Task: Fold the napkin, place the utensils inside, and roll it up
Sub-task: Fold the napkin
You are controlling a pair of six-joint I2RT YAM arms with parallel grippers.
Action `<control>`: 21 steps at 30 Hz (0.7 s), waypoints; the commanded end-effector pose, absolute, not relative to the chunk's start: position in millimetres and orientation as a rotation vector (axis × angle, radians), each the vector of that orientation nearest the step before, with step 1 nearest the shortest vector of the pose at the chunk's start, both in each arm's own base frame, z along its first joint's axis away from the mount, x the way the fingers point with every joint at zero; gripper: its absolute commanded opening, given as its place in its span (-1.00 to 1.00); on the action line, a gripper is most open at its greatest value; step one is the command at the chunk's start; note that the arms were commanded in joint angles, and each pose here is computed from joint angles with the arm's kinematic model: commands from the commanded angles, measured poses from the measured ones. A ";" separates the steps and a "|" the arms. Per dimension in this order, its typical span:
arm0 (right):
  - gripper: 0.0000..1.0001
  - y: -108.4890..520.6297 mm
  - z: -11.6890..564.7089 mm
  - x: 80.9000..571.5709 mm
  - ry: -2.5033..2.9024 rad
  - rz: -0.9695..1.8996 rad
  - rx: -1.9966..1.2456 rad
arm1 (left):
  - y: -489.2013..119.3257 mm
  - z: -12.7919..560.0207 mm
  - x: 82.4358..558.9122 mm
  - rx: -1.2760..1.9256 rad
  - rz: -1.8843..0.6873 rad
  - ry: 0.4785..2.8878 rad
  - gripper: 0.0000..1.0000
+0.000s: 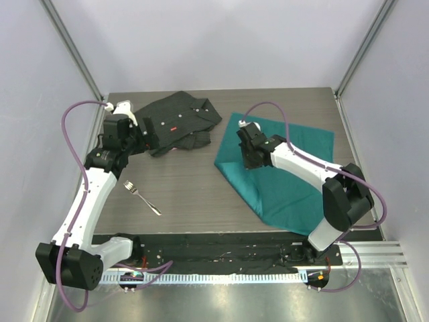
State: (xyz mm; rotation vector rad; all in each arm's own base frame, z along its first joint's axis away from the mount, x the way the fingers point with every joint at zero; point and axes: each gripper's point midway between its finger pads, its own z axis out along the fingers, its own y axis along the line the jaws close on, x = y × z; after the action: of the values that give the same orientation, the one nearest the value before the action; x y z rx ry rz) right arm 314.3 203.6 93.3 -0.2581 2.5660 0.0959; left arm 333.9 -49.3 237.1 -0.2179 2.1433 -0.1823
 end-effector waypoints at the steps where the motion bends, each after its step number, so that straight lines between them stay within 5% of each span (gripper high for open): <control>1: -0.98 171.1 98.0 339.4 2.537 -0.046 -0.220 | -43.7 253.3 337.4 -0.207 -0.161 2.069 1.00; 21: -0.98 71.0 87.2 434.1 2.527 -0.264 0.006 | -39.3 250.9 340.8 -0.154 -0.111 2.057 0.99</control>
State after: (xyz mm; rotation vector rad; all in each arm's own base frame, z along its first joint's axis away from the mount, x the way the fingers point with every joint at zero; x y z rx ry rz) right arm 411.0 78.3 75.3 0.0170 2.5789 -0.2502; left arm 332.4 -40.9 241.6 -0.1820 2.1185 -0.1212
